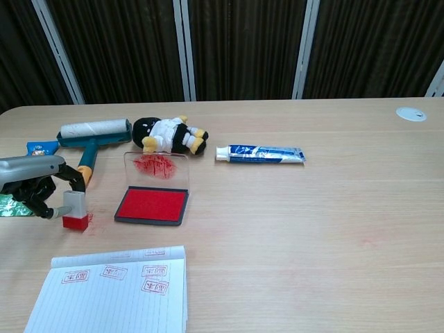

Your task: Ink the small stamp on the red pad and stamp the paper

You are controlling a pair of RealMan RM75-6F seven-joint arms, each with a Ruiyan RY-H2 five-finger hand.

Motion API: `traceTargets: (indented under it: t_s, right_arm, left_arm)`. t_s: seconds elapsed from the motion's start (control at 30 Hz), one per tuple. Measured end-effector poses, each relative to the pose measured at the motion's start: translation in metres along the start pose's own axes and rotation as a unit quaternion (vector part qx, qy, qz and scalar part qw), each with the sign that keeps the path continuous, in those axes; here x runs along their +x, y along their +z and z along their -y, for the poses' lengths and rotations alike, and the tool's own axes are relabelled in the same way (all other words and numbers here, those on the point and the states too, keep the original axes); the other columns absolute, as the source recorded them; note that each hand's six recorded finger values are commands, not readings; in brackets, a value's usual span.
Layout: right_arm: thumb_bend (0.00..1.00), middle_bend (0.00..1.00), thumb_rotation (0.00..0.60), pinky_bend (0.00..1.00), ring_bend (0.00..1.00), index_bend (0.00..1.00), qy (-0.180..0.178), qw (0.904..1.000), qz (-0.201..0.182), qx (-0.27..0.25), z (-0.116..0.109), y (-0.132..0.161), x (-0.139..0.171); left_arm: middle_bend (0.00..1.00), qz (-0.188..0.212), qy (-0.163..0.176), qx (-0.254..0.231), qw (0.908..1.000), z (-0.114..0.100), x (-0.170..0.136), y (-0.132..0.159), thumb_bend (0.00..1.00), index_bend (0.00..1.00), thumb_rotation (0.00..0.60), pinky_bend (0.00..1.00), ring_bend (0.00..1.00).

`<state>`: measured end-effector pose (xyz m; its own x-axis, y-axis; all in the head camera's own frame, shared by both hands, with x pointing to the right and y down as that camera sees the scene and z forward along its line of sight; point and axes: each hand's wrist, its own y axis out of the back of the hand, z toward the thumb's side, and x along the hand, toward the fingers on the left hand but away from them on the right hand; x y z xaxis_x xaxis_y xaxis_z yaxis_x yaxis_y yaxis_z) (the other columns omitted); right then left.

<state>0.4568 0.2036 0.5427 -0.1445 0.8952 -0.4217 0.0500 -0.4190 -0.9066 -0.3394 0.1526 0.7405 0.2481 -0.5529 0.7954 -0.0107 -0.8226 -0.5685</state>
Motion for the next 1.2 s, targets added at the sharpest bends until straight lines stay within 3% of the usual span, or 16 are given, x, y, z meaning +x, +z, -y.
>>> traceTargets:
  t_s: [0.4, 0.7, 0.8, 0.93, 1.07, 1.13, 1.2]
  right_arm:
    - [0.0, 0.0, 0.6, 0.0, 0.0, 0.0, -0.004, 1.0, -0.005, -0.006, -0.004, 0.002, 0.002]
    - [0.0, 0.0, 0.6, 0.0, 0.0, 0.0, -0.01, 0.9997, -0.013, -0.016, -0.01, 0.005, 0.006]
    - [0.0, 0.0, 0.6, 0.0, 0.0, 0.0, -0.014, 0.9995, -0.017, -0.022, -0.013, 0.006, 0.008]
    - [0.0, 0.0, 0.6, 0.0, 0.0, 0.0, -0.015, 0.9993, -0.022, -0.028, -0.016, 0.007, 0.01]
    - [0.0, 0.0, 0.6, 0.0, 0.0, 0.0, -0.018, 0.9988, -0.03, -0.034, -0.019, 0.009, 0.013]
    - [0.0, 0.0, 0.6, 0.0, 0.0, 0.0, -0.02, 0.9984, -0.035, -0.039, -0.021, 0.01, 0.014]
    - [0.0, 0.0, 0.6, 0.0, 0.0, 0.0, -0.022, 0.998, -0.038, -0.044, -0.024, 0.01, 0.016]
  left_arm:
    - [0.31, 0.015, 0.003, 0.005, 0.9999, -0.003, -0.015, 0.008, 0.34, 0.39, 0.6, 0.82, 0.75]
    - [0.26, 0.018, 0.028, 0.006, 0.9994, -0.018, -0.032, 0.009, 0.12, 0.34, 0.6, 0.81, 0.73]
    - [0.2, 0.017, 0.047, 0.001, 0.9987, -0.027, -0.042, 0.008, 0.02, 0.31, 0.6, 0.76, 0.66]
    - [0.09, 0.014, 0.089, -0.005, 0.9959, -0.043, -0.057, 0.005, 0.0, 0.22, 0.6, 0.54, 0.45]
    - [0.0, 0.006, 0.15, -0.016, 0.9885, -0.057, -0.082, -0.002, 0.0, 0.07, 0.6, 0.18, 0.15]
    - [0.0, -0.001, 0.179, -0.024, 0.9835, -0.062, -0.098, -0.006, 0.0, 0.03, 0.6, 0.07, 0.04]
    - [0.0, -0.013, 0.212, -0.031, 0.9766, -0.065, -0.119, -0.013, 0.0, 0.01, 0.6, 0.01, 0.0]
